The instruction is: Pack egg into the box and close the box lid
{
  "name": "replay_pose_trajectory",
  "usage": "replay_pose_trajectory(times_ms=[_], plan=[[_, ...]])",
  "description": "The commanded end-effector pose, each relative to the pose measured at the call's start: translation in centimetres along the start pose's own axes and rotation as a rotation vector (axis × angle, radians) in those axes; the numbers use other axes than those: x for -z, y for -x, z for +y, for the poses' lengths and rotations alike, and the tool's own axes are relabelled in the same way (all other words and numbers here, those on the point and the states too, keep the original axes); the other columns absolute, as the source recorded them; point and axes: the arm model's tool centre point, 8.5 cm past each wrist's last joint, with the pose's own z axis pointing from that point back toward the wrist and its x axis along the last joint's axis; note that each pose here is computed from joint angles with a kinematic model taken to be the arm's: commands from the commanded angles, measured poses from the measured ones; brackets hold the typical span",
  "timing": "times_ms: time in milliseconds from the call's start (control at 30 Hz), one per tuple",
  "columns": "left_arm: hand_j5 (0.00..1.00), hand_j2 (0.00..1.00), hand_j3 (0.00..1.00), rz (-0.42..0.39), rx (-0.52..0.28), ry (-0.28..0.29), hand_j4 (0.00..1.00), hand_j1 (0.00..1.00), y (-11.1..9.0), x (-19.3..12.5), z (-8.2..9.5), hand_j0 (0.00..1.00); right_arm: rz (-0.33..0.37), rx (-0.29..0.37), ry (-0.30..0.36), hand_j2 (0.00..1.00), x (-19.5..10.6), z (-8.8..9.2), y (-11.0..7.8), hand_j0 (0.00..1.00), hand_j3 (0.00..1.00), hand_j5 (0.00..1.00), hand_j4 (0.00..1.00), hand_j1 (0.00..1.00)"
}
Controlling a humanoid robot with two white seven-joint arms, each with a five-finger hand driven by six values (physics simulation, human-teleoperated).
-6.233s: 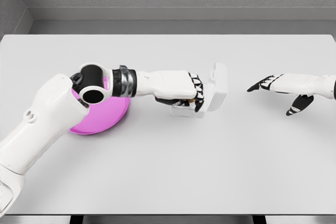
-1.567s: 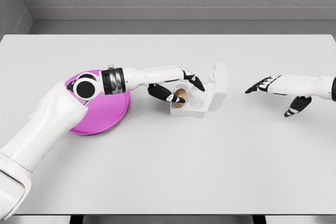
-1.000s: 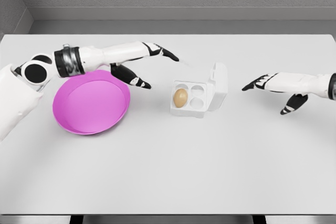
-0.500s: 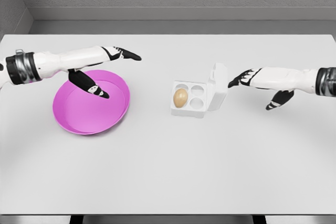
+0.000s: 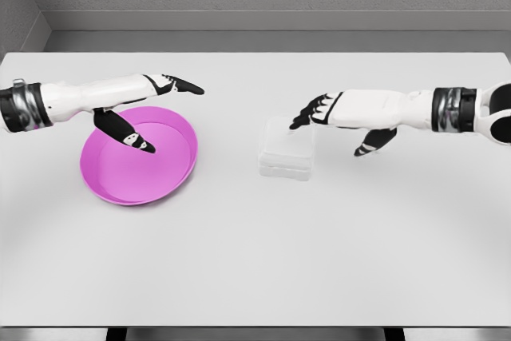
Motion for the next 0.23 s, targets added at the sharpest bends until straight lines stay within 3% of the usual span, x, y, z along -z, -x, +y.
replay_pose_trajectory(times_ms=[0,100,200], plan=[[1.00,1.00,1.00,0.005,-0.006,-0.005,1.00,1.00,0.1,-0.2,0.1,1.00,0.001,0.002,-0.001,1.00,-0.1,0.0,0.0,1.00,1.00,1.00,1.00,1.00],[1.00,1.00,1.00,0.028,-0.006,-0.001,1.00,1.00,0.4,-1.1,0.1,1.00,0.129,-0.034,0.057,1.00,-6.1,-2.3,2.1,1.00,1.00,1.00,1.00,1.00],[1.00,1.00,1.00,0.025,-0.005,-0.004,1.00,1.00,0.4,-1.1,0.2,1.00,0.160,-0.024,0.053,1.00,-7.2,-2.0,2.7,1.00,1.00,1.00,1.00,1.00]])
